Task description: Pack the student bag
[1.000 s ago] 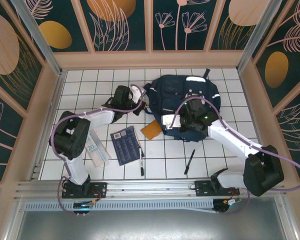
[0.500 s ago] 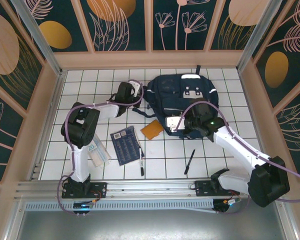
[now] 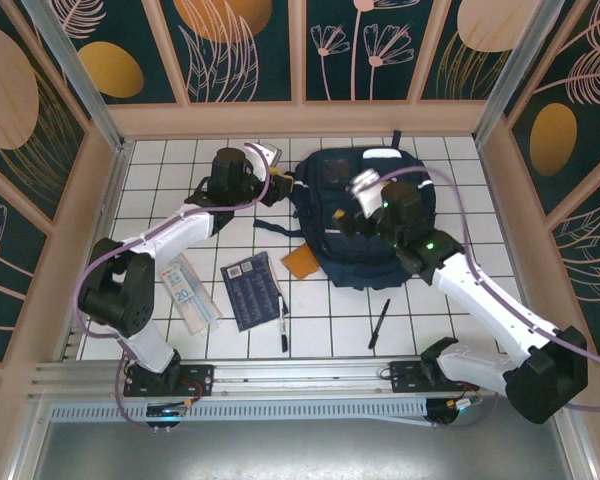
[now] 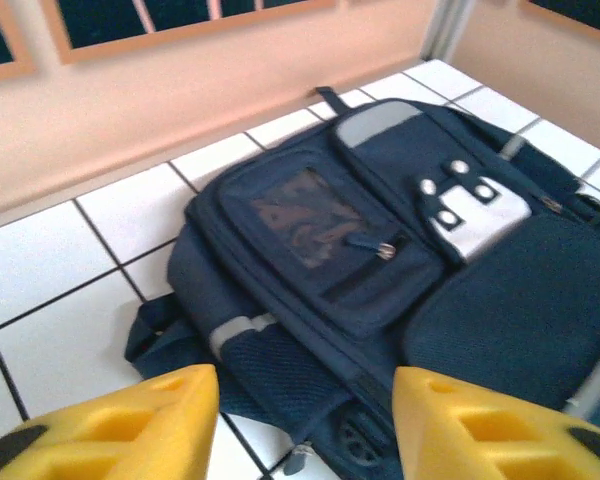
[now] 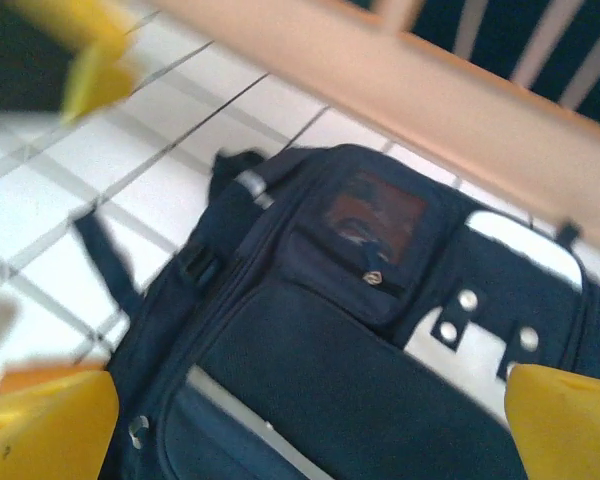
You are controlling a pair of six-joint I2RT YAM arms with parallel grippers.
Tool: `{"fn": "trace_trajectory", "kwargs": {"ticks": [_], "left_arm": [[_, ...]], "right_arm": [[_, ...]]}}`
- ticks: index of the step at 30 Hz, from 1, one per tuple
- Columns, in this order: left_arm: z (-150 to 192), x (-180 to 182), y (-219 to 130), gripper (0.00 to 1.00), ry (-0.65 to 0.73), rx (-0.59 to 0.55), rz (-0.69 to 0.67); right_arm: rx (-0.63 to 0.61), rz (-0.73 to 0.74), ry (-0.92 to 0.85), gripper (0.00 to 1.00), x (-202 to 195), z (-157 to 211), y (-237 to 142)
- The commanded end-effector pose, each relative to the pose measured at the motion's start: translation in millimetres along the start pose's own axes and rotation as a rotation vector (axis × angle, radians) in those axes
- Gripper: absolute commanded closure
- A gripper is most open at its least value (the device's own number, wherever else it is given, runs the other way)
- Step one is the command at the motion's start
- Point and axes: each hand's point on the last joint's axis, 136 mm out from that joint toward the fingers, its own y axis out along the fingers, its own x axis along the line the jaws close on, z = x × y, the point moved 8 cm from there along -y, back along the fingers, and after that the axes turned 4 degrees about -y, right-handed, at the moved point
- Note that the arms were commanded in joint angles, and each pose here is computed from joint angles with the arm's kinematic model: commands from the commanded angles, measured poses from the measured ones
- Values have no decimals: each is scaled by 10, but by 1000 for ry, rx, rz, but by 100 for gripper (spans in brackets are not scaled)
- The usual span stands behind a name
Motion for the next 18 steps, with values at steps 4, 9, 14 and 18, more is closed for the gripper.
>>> {"fn": "trace_trajectory", "kwargs": {"ticks": [4, 9, 14, 18], "left_arm": [[402, -631, 78, 45, 80, 233, 149], [501, -848, 383, 41, 182, 273, 167], [352, -815, 816, 43, 2, 333, 87], [442, -886, 865, 42, -317, 447, 114]], "right_arm": [[300, 89, 969, 13, -476, 599, 65], [460, 146, 953, 15, -718, 987, 169], [529, 125, 921, 30, -1085, 1269, 311], [566, 167, 916, 36, -1207, 1412, 421]]}}
